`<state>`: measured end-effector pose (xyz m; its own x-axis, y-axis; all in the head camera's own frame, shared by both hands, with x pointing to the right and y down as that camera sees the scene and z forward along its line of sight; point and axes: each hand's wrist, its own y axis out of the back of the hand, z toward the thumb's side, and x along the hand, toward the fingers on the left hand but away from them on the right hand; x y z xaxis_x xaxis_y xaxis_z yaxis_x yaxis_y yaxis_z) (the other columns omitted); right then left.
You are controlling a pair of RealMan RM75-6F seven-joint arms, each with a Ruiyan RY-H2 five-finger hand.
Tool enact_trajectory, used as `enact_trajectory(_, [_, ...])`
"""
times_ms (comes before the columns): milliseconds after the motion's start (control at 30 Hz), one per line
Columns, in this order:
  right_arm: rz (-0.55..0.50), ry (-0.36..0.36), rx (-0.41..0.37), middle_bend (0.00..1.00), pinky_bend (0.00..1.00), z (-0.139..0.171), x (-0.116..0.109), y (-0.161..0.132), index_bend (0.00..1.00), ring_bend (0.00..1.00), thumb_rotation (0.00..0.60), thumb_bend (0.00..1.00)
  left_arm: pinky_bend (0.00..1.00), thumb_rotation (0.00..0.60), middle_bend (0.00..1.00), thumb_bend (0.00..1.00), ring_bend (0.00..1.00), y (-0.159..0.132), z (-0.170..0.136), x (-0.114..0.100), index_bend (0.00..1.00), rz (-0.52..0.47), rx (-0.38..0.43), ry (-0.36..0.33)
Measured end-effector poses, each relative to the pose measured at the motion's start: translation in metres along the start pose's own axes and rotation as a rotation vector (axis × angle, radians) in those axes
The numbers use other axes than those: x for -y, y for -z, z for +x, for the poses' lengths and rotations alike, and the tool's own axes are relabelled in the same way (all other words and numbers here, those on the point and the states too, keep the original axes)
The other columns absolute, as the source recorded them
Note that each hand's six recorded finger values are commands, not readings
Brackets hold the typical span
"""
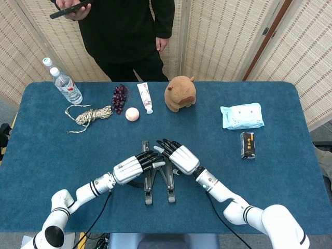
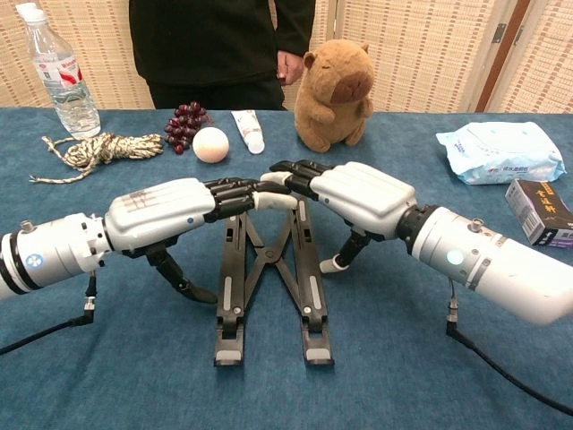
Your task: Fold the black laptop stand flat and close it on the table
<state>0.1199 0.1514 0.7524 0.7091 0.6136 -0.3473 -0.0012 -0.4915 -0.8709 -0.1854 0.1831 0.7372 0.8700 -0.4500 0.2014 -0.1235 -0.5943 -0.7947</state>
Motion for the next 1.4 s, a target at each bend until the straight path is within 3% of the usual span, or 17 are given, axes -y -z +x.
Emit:
enact_trajectory(833, [-0.008,0.013,-0.024,0.0,0.23,-0.012,0.003,-0.014,0.0,0.0,0.6,0.0,0.09,0.6,0.0,0.0,0.0,-0.017,0.01,0.004,0.0,-0.043,0.043,-0.029])
enact_trajectory(1067, [0.009,0.012,-0.019,0.0,0.23,-0.007,-0.001,-0.007,0.0,0.0,0.6,0.0,0.09,0.6,0.0,0.0,0.0,-0.011,0.003,0.002,0.0,-0.04,0.023,-0.026])
enact_trajectory(1400, [0.03,-0.005,-0.028,0.0,0.23,0.012,-0.02,-0.001,0.0,0.0,0.6,0.0,0.1,0.6,0.0,0.0,0.0,0.0,-0.011,-0.009,0.0,-0.05,-0.033,-0.09])
